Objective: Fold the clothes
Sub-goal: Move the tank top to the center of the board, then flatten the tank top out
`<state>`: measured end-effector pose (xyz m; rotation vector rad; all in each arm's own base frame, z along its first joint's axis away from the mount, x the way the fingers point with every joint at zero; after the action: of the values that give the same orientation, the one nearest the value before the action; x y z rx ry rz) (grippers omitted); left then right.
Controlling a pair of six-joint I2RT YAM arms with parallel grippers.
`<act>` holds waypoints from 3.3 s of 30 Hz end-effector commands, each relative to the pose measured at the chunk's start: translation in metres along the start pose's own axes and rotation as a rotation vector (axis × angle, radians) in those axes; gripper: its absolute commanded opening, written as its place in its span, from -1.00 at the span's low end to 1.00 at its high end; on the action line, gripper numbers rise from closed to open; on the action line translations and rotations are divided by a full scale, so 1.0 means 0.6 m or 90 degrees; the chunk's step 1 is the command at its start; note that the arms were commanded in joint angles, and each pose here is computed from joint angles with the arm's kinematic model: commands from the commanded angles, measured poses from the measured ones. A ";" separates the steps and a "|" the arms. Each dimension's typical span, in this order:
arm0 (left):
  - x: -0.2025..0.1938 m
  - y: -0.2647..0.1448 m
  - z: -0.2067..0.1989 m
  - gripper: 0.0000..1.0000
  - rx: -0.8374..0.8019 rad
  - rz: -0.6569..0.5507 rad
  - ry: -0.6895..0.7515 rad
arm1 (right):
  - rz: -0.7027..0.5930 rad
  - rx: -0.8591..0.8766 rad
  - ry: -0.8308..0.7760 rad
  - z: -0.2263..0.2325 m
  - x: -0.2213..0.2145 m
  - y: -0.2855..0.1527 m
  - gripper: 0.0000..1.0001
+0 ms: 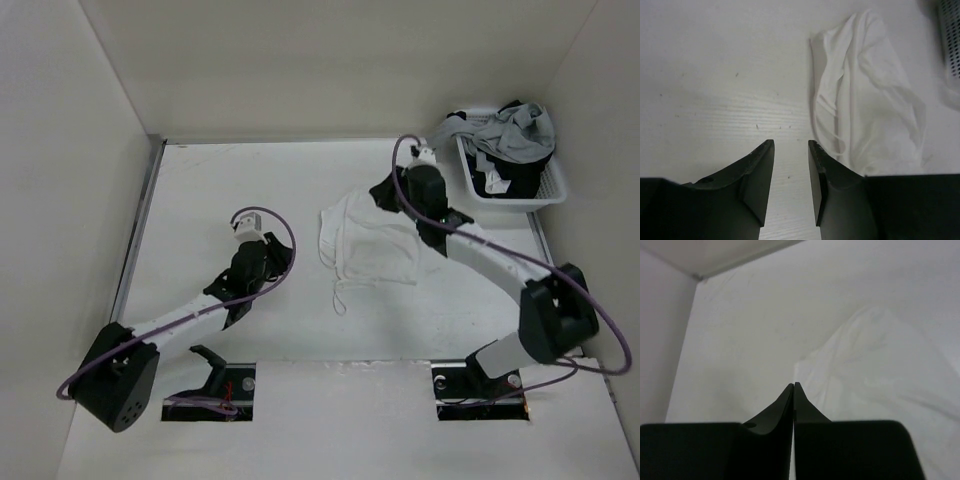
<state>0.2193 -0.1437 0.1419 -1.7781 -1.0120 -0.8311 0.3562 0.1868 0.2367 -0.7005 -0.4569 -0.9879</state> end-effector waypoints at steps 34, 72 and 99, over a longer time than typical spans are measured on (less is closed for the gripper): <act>-0.034 0.061 -0.101 -0.41 -0.111 0.066 0.117 | 0.336 -0.154 -0.103 -0.068 -0.402 -0.199 -0.52; -0.103 0.119 -0.151 -0.50 -0.114 0.117 0.267 | 0.251 -0.180 -0.088 -0.114 -0.337 -0.246 -0.98; -0.015 0.057 -0.142 -1.00 -0.100 0.062 0.194 | 0.119 -0.084 -0.046 -0.070 -0.234 -0.266 -1.00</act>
<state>0.2341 -0.2453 0.0904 -1.6952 -0.4445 -1.0674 0.1428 0.1867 0.1431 -0.9621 -0.3196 -0.7397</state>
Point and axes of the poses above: each gripper's point midway between its finger pads, its own y axis out along the fingers, its own z axis along the line the jaws close on, x = y × z, the point moved 9 cm from there along -y, back along the fingers, and after that the axes turned 12 degrees about y, right-handed, at the moved point
